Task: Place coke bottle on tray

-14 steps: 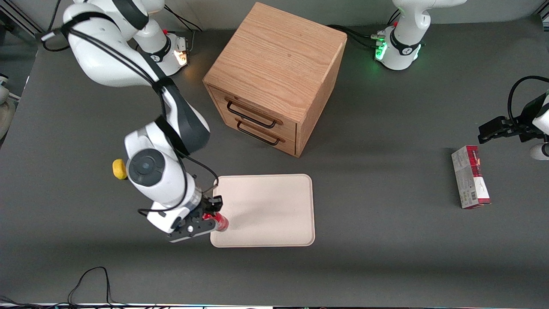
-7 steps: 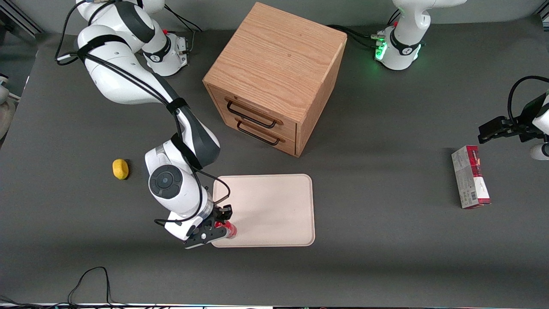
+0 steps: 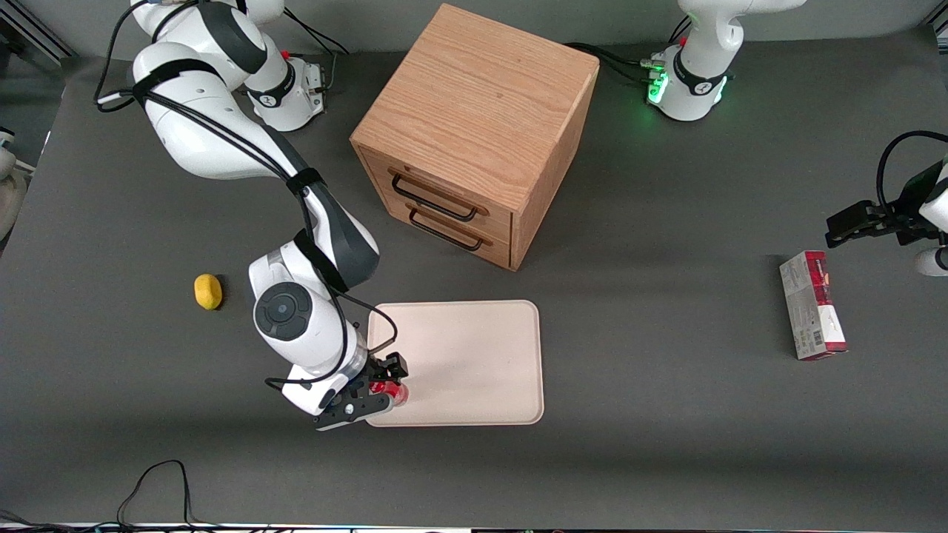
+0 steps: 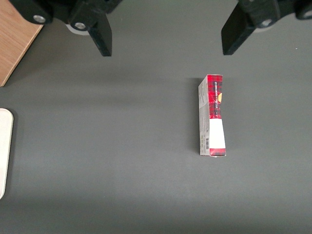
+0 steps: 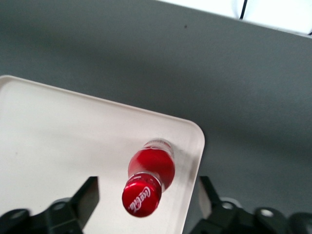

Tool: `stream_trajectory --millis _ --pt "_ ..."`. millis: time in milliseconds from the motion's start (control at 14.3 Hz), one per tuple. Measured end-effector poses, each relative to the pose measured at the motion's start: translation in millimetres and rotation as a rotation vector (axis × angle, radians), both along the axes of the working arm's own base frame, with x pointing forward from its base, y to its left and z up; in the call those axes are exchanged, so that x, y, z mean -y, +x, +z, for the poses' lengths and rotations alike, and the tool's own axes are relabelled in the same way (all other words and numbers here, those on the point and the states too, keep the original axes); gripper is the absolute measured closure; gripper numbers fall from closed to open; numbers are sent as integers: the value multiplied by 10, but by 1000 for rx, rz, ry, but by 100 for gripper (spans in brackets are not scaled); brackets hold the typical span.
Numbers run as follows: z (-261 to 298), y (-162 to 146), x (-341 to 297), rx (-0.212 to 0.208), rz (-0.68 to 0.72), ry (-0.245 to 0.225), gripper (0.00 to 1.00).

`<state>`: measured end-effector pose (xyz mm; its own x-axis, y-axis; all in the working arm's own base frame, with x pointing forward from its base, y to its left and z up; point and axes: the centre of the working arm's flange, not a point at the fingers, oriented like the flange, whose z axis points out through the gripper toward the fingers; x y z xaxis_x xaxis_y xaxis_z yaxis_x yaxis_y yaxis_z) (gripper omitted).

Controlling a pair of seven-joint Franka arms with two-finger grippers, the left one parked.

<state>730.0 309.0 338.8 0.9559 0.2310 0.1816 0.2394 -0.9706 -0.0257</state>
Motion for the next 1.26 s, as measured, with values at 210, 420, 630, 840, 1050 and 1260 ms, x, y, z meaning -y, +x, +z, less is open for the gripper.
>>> stream_trajectory --millis 210,420,630,840,1050,1260 --pt "512 -139 64 -14 -21 18 0" --pt "1029 -383 582 -61 -121 49 0" --pt "1408 -771 1372 -99 -239 22 0" --pt "1755 -1274 2092 -129 -343 -2 0" --pt "2016 -1718 2674 -128 -384 3 0" --pt "2117 -1872 2918 -151 -355 0 0"
